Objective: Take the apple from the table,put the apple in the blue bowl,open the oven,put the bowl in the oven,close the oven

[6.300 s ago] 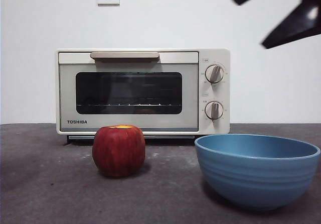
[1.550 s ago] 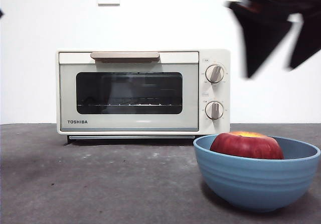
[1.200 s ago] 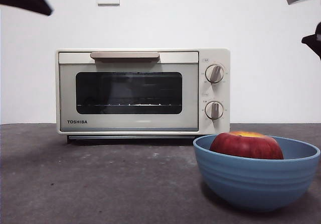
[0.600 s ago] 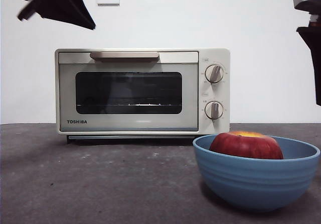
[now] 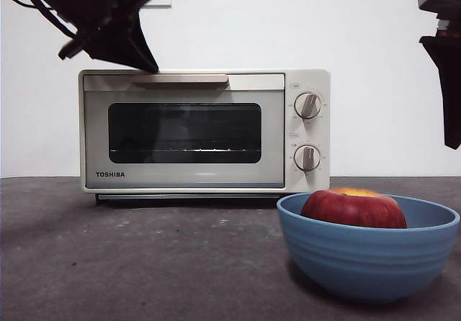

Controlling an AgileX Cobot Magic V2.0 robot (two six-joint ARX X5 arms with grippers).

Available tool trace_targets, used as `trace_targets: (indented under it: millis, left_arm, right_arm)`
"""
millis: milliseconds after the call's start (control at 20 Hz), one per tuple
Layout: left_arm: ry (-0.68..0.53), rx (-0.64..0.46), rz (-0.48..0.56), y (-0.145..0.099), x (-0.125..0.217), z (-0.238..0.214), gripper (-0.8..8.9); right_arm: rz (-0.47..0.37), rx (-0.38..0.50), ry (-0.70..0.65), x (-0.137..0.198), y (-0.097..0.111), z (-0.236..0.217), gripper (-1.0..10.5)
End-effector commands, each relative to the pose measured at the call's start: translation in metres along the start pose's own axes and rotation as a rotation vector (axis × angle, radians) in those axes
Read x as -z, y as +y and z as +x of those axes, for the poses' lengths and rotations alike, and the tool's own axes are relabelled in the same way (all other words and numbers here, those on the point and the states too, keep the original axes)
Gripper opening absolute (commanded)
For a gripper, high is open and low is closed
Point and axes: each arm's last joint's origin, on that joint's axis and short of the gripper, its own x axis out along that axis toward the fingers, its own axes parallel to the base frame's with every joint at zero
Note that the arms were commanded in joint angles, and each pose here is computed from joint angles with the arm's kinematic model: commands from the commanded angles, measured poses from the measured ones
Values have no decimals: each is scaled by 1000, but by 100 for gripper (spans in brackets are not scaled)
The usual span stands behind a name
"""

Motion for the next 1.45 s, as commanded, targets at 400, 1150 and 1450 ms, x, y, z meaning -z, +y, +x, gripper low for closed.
trace_targets:
  millis: [400,1150,1450]
  left_arm:
    - [26,8,37,-8,3,17,7]
    - [387,53,18,-41,42,18,7]
    - [543,66,22,-51,57,14,7]
  right_arm:
    - [-16,-5,-19,-3,1,1,449]
    - [-27,-42,-22,-4,2,1,449]
    - [-27,-105,-10,-4,4,1,449]
